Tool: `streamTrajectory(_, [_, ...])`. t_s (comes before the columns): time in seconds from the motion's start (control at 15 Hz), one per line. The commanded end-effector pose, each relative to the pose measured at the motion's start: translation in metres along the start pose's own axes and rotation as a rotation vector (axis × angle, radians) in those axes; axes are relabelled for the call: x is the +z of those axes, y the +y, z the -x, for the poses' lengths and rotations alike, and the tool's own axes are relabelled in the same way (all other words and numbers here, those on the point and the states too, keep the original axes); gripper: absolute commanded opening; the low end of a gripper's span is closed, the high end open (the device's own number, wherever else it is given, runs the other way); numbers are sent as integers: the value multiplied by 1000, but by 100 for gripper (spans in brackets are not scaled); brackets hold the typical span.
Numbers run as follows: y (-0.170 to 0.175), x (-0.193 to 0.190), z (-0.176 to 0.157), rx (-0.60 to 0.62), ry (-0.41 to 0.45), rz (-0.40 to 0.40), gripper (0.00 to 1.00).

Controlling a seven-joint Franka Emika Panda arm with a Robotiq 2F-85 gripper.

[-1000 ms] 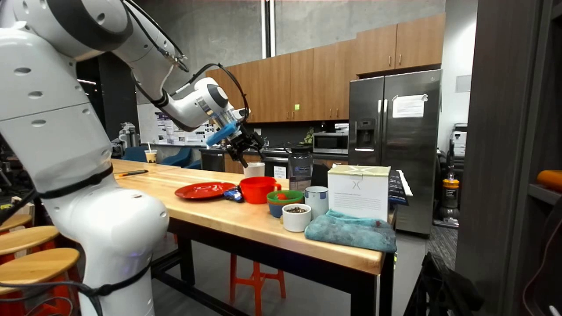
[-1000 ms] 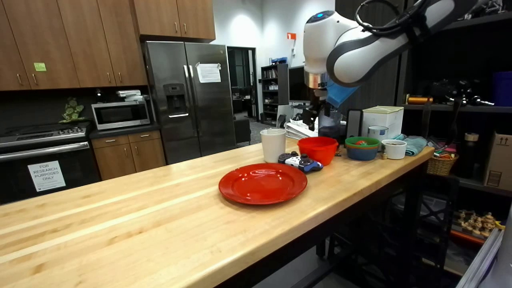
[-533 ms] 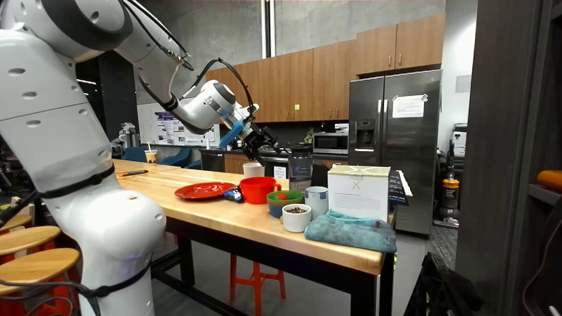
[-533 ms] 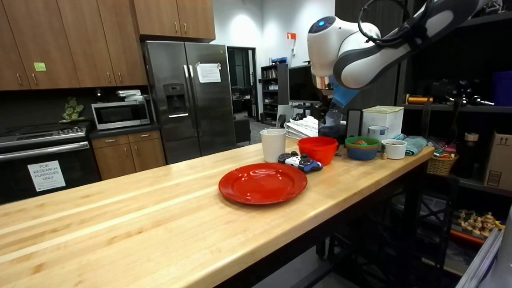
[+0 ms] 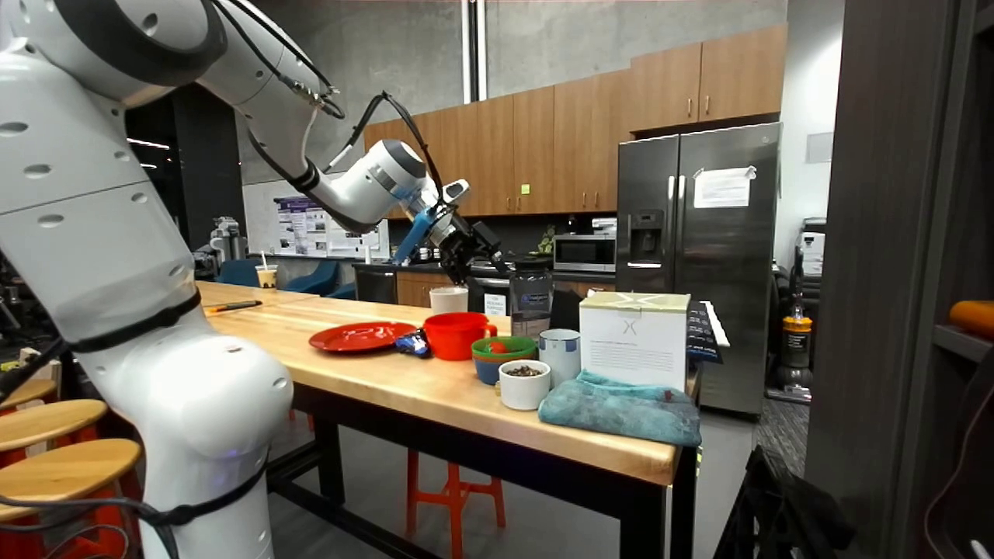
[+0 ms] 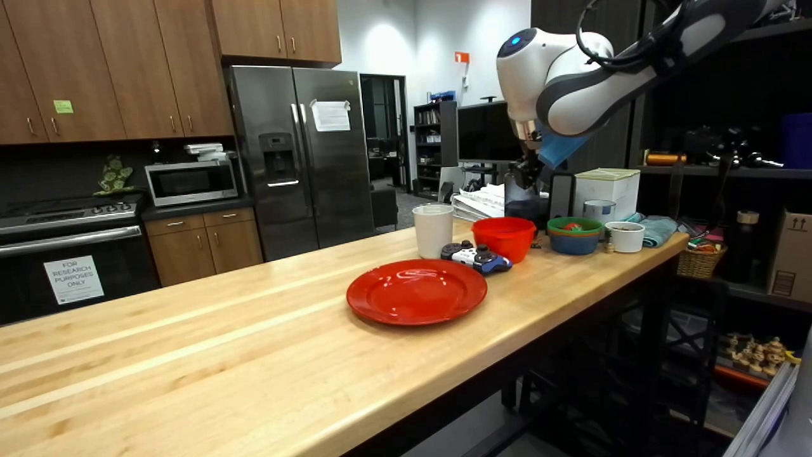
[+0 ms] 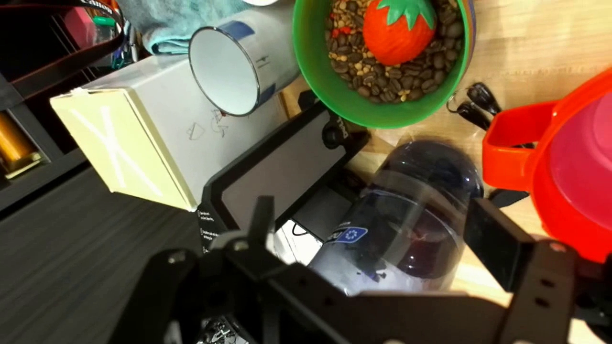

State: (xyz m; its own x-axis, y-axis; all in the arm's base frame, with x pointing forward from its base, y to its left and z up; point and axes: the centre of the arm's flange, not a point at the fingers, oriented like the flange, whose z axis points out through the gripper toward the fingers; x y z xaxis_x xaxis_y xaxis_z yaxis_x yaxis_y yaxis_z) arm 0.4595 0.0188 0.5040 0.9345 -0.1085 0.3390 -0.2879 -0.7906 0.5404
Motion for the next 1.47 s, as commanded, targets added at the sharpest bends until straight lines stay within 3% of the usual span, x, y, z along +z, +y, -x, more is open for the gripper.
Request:
streamTrajectory(0.0, [0,-1,1,2,-2,-5,100])
streamTrajectory(0.4, [-2,-2,0,8,-3,-7,100])
streamTrajectory(0.67, [4,-1,-3,64,-7,42,100])
streamTrajectory(1.07, [39,14,20,91,-189,162,100])
streamTrajectory(1.4, [35,20,28,170,-285,156,100])
